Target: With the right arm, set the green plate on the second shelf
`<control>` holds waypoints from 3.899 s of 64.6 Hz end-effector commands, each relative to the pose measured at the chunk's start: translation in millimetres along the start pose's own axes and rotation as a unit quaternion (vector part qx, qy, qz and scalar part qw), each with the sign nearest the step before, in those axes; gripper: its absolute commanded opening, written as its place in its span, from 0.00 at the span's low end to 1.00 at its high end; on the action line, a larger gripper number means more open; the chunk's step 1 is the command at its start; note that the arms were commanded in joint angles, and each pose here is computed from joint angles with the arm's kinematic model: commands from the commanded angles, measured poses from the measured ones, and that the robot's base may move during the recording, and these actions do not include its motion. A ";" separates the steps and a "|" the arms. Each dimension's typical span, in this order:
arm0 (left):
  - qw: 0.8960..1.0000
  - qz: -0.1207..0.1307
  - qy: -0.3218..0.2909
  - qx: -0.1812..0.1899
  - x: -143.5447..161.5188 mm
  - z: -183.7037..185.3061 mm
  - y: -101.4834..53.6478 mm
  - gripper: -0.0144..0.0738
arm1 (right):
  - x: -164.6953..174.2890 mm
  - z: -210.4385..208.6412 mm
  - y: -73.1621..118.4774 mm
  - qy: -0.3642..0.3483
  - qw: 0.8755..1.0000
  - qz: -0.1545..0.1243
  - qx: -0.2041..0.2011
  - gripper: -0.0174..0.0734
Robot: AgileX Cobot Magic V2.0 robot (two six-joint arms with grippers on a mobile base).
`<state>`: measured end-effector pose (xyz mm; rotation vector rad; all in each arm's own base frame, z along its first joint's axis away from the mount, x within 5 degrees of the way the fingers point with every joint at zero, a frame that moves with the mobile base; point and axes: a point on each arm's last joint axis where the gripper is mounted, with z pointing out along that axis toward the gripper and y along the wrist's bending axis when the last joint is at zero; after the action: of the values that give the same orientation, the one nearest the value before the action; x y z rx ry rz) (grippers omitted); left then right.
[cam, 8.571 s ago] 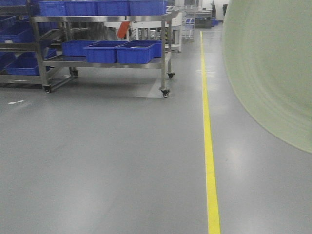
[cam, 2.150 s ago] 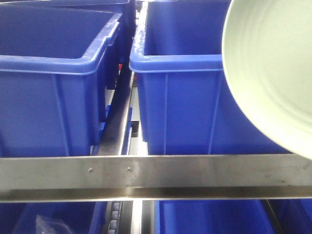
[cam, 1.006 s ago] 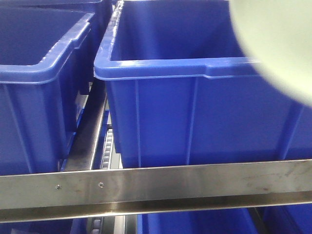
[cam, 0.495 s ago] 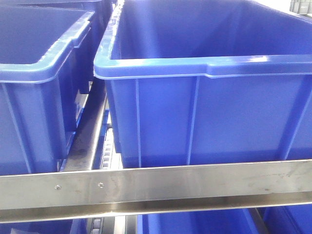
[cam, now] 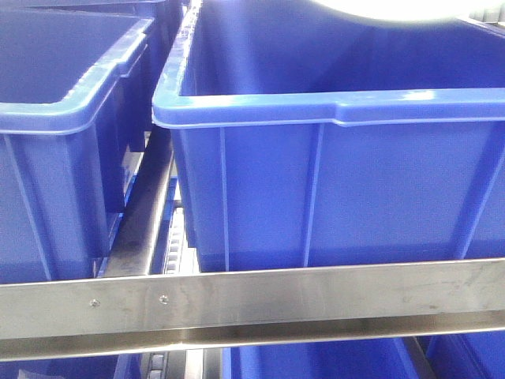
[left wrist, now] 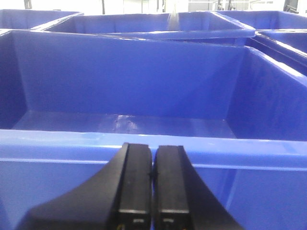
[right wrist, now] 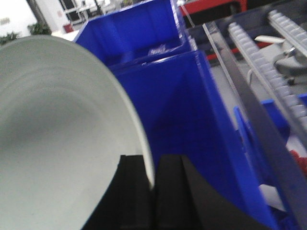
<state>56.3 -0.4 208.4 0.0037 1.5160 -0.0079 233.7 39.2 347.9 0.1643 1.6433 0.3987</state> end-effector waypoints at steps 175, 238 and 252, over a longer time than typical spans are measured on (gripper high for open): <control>0.999 -0.003 -0.033 0.000 4.4 -0.5 0.1 0.31 | 80.6 -178.0 -39.0 -0.207 0.969 -0.132 0.017 0.25; 0.999 -0.003 -0.033 0.000 4.4 -0.5 0.1 0.31 | 124.4 -177.1 -52.7 -0.164 0.972 -0.170 0.010 0.25; 0.999 -0.003 -0.033 0.000 4.4 -0.5 0.1 0.31 | 123.2 -177.5 -52.3 -0.171 0.971 -0.168 0.009 0.25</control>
<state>56.3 -0.4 208.4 0.0037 1.5160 -0.0079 55.7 4.5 210.4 -0.0319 1.4372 0.0975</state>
